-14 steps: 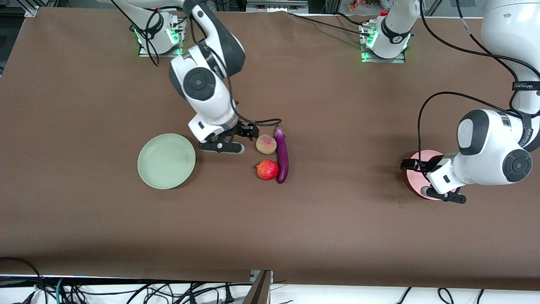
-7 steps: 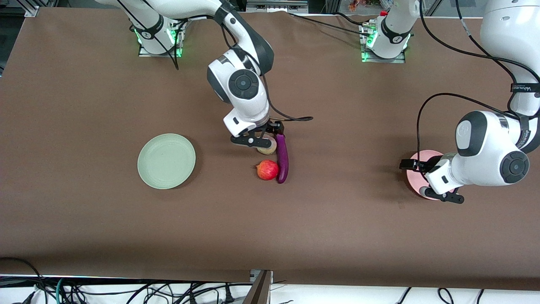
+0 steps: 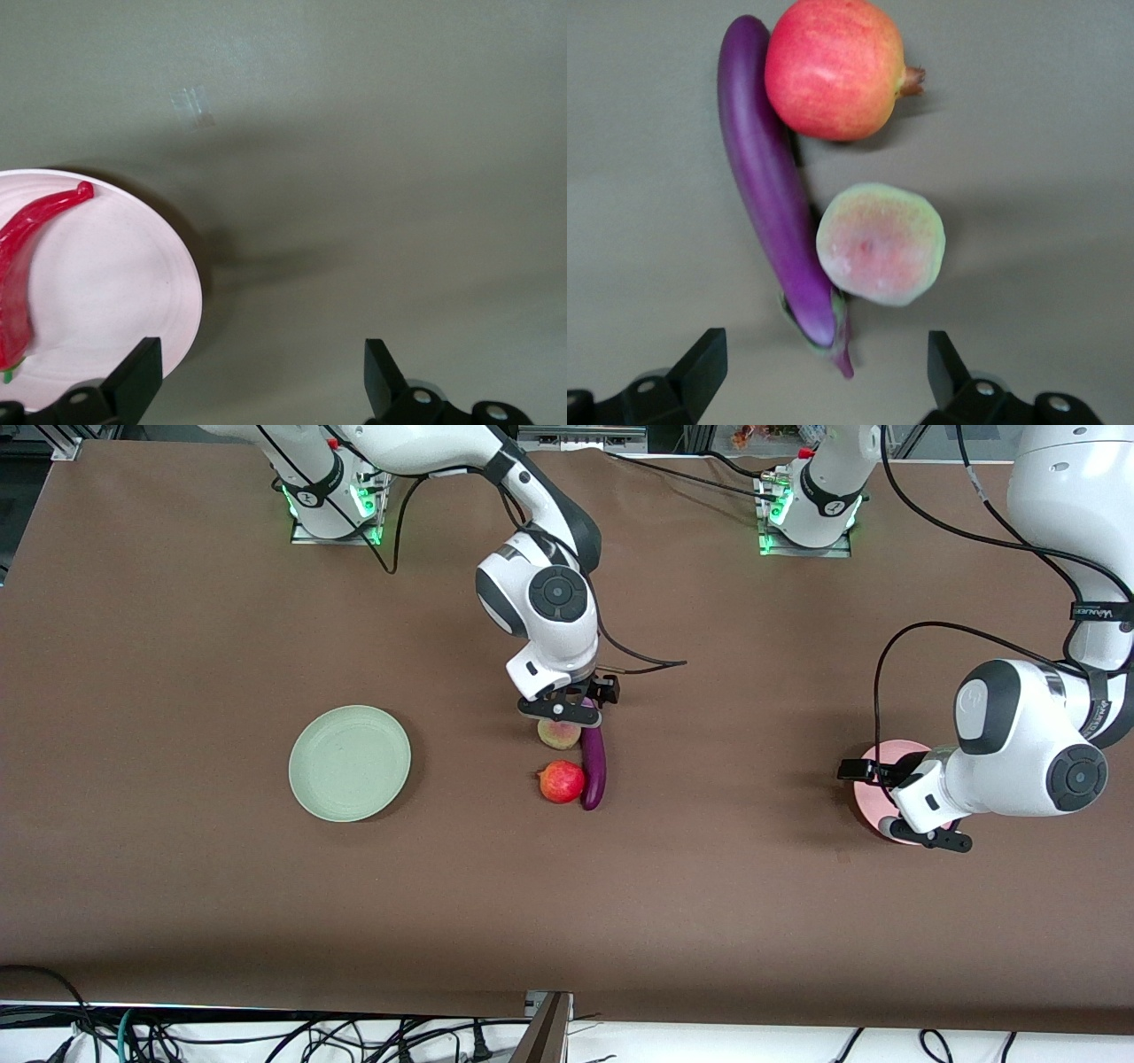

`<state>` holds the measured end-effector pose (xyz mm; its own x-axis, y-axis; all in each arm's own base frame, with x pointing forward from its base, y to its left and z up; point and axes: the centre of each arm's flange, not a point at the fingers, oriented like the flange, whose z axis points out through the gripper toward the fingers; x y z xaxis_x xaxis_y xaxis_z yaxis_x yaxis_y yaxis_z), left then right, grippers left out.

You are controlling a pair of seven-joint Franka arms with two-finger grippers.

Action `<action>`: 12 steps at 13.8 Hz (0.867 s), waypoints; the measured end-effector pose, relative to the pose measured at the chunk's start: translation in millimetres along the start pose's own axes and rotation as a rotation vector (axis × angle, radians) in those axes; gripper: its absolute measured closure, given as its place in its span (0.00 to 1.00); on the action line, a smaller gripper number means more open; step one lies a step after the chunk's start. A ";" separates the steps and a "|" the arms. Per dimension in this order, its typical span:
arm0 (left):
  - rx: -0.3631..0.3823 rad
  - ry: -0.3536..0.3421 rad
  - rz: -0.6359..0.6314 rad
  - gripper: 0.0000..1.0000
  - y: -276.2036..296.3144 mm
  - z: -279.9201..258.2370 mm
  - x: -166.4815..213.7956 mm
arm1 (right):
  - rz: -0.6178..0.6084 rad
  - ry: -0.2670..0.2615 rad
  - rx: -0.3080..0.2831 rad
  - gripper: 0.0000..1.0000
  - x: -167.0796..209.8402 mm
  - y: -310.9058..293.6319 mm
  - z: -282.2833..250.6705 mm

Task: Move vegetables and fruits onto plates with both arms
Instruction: 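Reach the right gripper to the peach and grasp it, then place the peach on the green plate while the left gripper reaches the eggplant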

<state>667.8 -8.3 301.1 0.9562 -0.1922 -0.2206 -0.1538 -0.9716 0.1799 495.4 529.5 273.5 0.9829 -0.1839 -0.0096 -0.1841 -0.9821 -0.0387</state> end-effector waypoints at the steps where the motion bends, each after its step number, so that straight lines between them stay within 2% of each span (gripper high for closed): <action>1: 0.000 0.000 0.000 0.00 0.0 0.1 0.0 | -0.011 0.018 -0.014 0.00 3.0 1.8 6.0; 4: 0.000 -0.001 0.000 0.00 0.0 0.3 -0.1 | -0.029 0.038 -0.050 0.00 6.6 6.0 25.3; 12: -0.002 -0.006 0.000 0.00 -0.2 3.8 -0.4 | -0.044 0.053 -0.064 0.00 8.3 7.8 56.3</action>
<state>666.6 -8.6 297.5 0.9547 -0.1928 -0.2268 -0.1531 -0.9714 0.1813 502.0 522.5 216.9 0.9891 -0.1403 0.0440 -0.1415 -0.9896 0.0257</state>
